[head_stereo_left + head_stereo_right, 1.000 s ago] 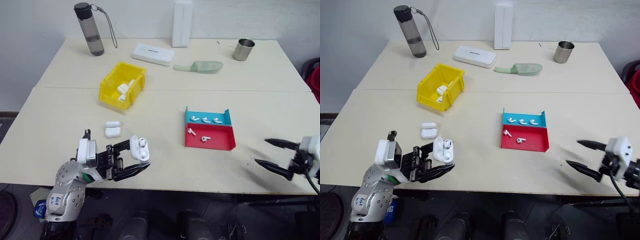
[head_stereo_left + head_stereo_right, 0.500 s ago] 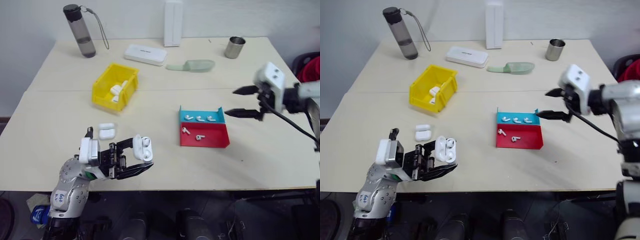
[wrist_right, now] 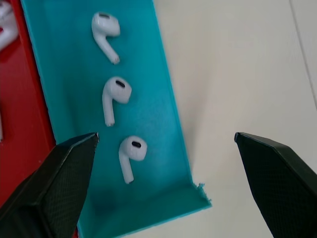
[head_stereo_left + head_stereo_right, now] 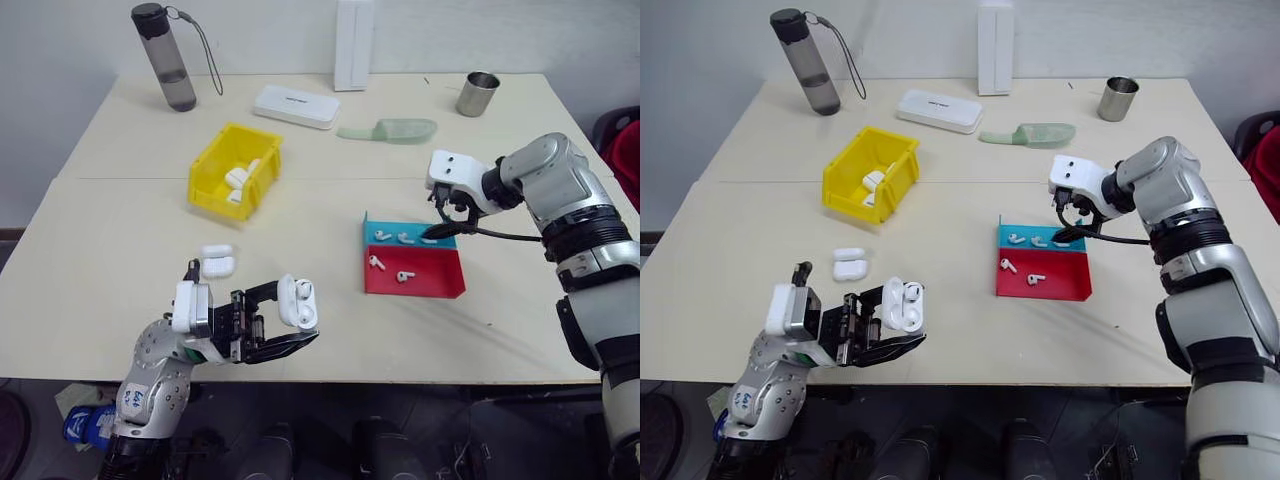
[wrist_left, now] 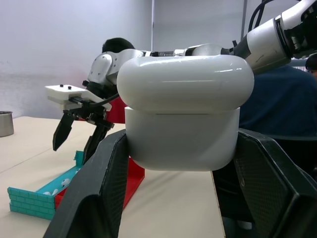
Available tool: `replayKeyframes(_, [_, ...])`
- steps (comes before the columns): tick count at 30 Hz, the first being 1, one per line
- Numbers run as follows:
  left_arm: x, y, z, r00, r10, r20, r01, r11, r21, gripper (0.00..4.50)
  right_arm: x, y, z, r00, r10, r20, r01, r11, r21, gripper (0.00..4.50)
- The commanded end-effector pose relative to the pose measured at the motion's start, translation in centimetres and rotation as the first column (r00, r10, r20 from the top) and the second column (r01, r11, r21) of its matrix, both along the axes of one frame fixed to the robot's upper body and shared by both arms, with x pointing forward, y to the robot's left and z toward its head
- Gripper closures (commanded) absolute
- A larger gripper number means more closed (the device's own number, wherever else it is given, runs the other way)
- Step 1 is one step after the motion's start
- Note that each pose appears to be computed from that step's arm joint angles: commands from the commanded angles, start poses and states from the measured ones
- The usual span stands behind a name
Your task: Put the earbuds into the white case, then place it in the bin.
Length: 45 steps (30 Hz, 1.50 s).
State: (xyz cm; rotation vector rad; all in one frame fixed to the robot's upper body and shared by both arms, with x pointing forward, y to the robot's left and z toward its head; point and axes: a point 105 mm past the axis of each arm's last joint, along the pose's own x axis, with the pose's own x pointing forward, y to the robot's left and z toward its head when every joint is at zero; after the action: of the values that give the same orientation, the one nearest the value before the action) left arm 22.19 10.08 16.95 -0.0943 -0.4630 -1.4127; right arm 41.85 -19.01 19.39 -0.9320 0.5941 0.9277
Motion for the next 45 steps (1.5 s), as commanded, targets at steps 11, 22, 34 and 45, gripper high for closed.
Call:
replayKeyframes(11, [-0.5, -0.4, 1.1, 0.999, 0.014, 0.038, -0.014, 1.0, -0.004, 1.74, 0.6, 0.7, -0.3, 0.998, 0.066, -0.011, -0.067, 0.991, -0.114, 1.38])
replayKeyframes(22, [-0.3, -0.4, 1.7, 0.999, 0.027, 0.037, -0.027, 1.0, -0.007, 1.74, 0.5, 1.7, -0.9, 0.994, 0.104, -0.044, -0.109, 0.984, -0.141, 3.86])
replayKeyframes(34, [-0.2, -0.4, 1.9, 0.999, 0.039, 0.035, -0.039, 0.999, -0.005, 1.74, 0.4, 1.4, -0.3, 0.995, 0.084, -0.059, -0.091, 0.988, -0.124, 3.86])
replayKeyframes(45, [-0.4, 0.1, 1.3, 0.998, 0.05, 0.028, -0.05, 0.999, -0.002, 1.74, 1.0, 2.7, 0.7, 0.998, 0.058, -0.014, -0.059, 0.997, -0.04, 2.3])
